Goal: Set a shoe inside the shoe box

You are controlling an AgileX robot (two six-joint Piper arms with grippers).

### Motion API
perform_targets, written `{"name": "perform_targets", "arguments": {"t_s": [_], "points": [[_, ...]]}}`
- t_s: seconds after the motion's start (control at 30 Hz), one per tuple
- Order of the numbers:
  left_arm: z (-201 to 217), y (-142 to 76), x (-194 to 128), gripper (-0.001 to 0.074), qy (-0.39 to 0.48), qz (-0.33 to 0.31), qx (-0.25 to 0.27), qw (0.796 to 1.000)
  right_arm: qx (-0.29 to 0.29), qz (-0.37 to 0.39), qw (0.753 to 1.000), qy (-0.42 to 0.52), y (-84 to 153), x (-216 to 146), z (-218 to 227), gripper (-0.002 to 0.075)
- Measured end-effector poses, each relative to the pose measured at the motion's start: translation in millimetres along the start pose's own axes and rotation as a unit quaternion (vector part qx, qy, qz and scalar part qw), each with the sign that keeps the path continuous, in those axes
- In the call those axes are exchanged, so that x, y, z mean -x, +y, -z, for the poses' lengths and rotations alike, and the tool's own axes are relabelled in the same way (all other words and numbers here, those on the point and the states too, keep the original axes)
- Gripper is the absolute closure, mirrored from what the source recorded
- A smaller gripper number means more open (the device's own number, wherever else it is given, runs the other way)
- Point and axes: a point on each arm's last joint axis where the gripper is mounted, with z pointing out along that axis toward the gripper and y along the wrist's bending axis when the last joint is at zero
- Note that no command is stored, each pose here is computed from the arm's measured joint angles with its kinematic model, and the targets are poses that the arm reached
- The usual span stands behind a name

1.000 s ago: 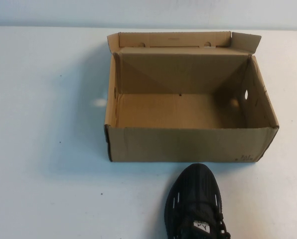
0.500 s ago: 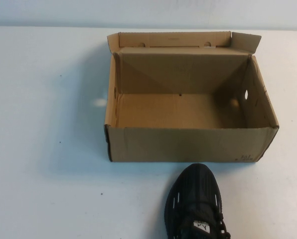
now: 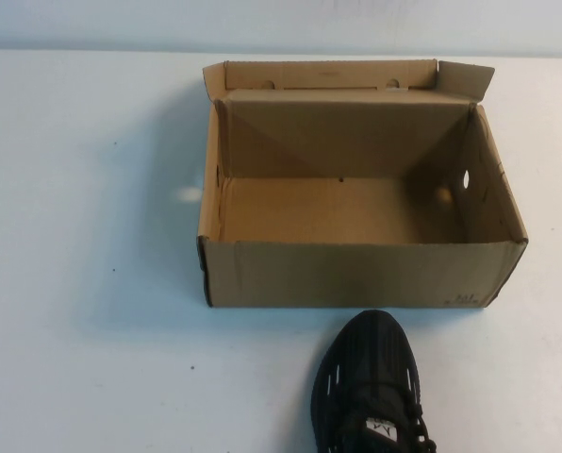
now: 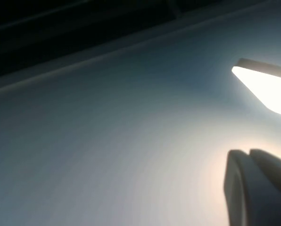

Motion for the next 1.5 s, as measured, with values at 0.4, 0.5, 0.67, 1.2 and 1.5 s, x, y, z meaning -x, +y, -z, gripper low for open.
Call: {"name": "perform_targets", "arguments": {"t_s": [0.4, 0.5, 0.67, 1.2, 1.5], "points": [[-55, 10, -16, 0.0739, 0.237, 0.056, 0.065, 0.968, 0.042, 0.051, 0.955, 0.290, 32, -17, -72, 0.0742], [-55, 13, -33, 0.0739, 0.302, 0.041, 0.078, 0.949, 0.044, 0.084, 0.932, 0.350, 28, -37, -72, 0.0742], [-49, 16, -45, 0.0739, 0.363, 0.034, 0.093, 0.926, 0.038, 0.072, 0.898, 0.432, 22, -60, -58, 0.0742], [-33, 19, -81, 0.0739, 0.538, 0.002, 0.097, 0.838, 0.078, 0.035, 0.560, 0.824, 12, -161, -36, 0.0742], [-50, 12, -110, 0.0739, 0.687, 0.020, 0.039, 0.725, 0.227, 0.032, 0.479, 0.847, 39, -195, -40, 0.0742]]}}
